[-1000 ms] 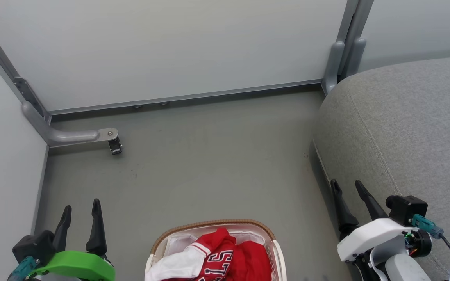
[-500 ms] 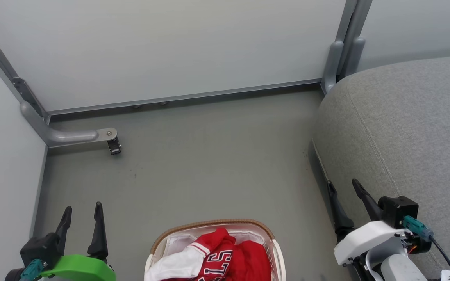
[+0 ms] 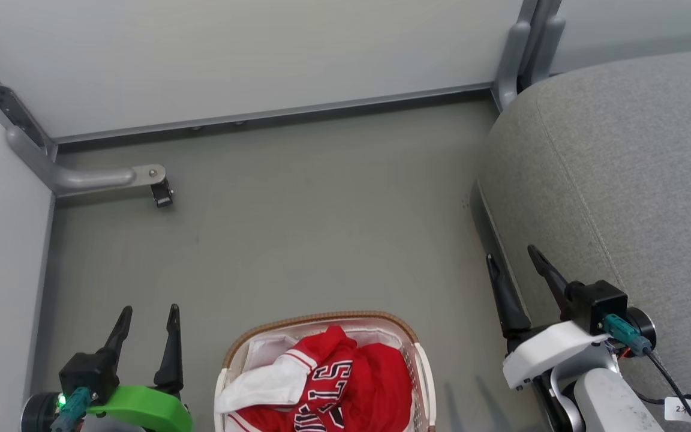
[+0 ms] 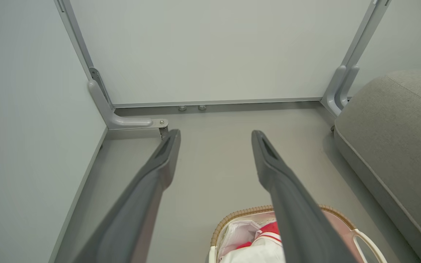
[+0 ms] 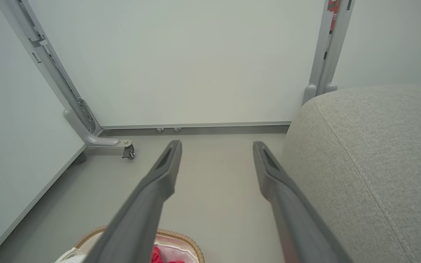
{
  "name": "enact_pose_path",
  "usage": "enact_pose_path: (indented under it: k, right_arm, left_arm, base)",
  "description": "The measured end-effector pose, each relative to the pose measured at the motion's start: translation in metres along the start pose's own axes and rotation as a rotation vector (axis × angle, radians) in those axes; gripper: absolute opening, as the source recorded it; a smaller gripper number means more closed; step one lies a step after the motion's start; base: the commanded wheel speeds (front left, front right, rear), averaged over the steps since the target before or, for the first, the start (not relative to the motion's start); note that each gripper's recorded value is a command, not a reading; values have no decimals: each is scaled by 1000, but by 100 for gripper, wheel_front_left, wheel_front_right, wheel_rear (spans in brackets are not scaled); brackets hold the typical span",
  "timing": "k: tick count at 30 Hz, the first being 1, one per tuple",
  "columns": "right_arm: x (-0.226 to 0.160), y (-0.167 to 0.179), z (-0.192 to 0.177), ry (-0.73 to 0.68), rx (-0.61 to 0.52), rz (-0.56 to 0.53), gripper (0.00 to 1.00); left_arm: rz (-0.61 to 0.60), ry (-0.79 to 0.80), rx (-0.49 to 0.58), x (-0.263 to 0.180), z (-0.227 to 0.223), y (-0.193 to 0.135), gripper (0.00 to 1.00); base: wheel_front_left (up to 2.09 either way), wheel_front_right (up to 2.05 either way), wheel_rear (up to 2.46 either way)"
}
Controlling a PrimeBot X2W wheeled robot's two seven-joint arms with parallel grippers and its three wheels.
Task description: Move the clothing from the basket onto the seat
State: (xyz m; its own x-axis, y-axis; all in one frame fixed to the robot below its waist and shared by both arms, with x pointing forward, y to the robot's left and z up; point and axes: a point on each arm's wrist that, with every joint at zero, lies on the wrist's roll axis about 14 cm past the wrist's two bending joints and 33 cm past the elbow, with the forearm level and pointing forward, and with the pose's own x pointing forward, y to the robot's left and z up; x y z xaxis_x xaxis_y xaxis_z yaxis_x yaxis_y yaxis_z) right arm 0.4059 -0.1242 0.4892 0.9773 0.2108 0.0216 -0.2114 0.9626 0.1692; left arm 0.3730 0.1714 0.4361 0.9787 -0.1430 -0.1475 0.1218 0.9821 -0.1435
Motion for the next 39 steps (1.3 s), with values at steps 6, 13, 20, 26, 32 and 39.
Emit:
enact_pose_path:
  k: [6, 13, 20, 26, 32, 39]
  right_arm:
    - [22, -4, -14, 24, -46, 15, 100]
    - [52, -5, -34, 47, -65, 45, 100]
    - [60, -17, -79, 143, -68, 35, 100]
    - [58, -26, -114, 222, -56, 22, 100]
    - [53, -38, -142, 288, -71, 0, 100]
    - [43, -50, -168, 354, -77, -27, 100]
  left_arm:
    - [-95, 77, 22, 26, -24, -19, 100]
    - [-200, 198, 17, 57, -67, -37, 100]
    - [-327, 340, -13, 74, -122, -66, 100]
    - [-448, 477, -23, 69, -171, -93, 100]
    - [-578, 612, 17, 55, -217, -110, 100]
    - [-625, 759, 148, 52, -269, -91, 100]
  base:
    - [0, 0, 0]
    - [0, 0, 0]
    - [0, 0, 0]
    - [0, 0, 0]
    - [0, 0, 0]
    - [0, 0, 0]
